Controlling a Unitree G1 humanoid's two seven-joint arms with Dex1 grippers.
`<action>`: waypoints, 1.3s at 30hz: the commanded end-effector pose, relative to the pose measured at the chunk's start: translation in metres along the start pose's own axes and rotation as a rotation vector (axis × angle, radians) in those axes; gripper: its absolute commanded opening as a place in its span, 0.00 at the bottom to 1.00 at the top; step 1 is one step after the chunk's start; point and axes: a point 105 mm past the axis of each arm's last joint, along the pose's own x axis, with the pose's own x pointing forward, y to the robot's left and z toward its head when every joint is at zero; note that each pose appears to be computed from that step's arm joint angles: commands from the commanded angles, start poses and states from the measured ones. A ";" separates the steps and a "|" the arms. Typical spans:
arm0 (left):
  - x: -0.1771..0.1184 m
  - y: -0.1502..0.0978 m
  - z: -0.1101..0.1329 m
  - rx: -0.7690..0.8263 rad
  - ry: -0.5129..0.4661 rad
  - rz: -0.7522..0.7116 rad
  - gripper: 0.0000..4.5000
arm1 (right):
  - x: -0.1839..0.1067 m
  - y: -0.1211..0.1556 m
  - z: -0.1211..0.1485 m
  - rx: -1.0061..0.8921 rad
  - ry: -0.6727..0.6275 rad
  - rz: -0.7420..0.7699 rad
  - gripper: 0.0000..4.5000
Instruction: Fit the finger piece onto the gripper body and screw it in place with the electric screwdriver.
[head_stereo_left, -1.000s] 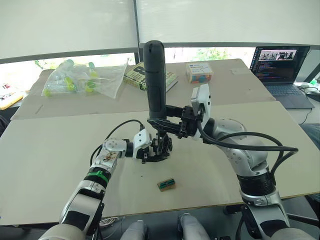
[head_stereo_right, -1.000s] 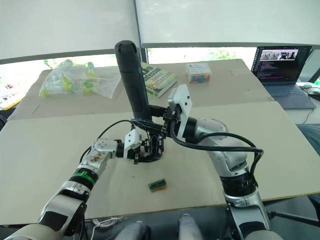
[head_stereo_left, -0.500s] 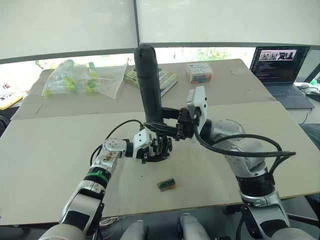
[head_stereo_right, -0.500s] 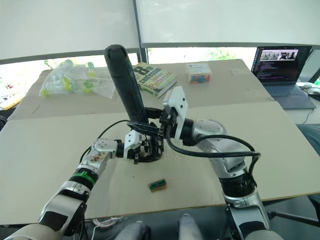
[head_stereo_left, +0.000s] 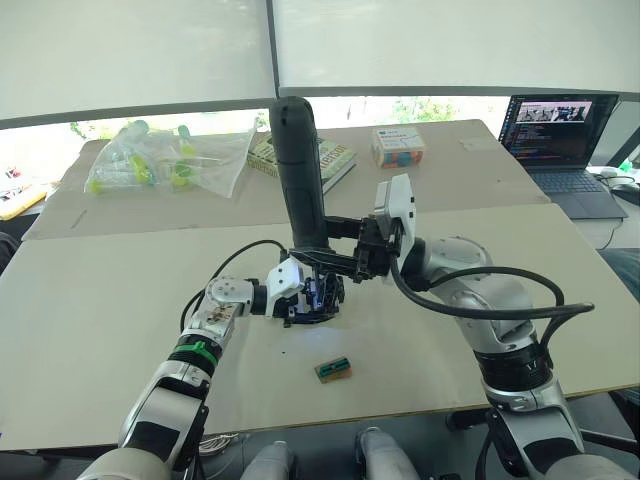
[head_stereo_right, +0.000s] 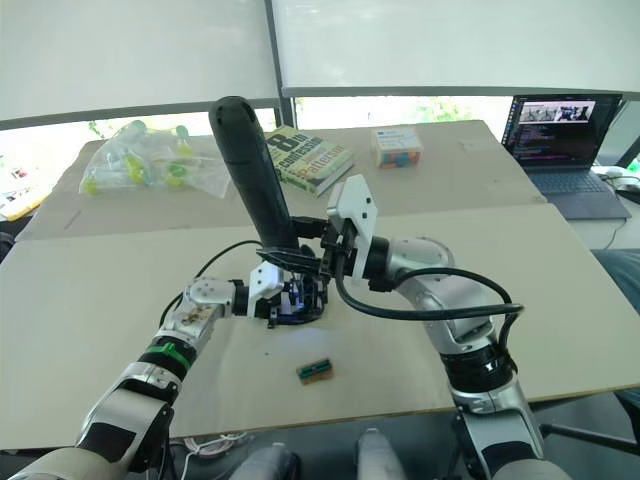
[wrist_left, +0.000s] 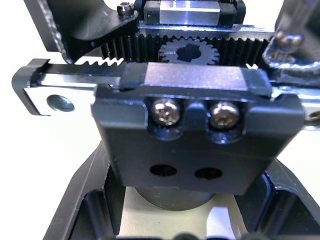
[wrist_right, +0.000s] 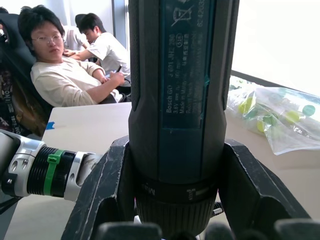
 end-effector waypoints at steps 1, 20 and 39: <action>-0.004 0.009 0.013 0.064 -0.022 0.021 0.52 | -0.004 -0.005 -0.028 0.066 0.115 -0.020 0.42; -0.005 0.010 0.013 0.066 -0.021 0.032 0.52 | -0.008 -0.009 -0.042 0.076 0.176 -0.009 0.42; -0.005 0.009 0.008 0.060 0.004 0.021 0.52 | -0.009 -0.011 0.010 -0.082 0.053 0.033 0.42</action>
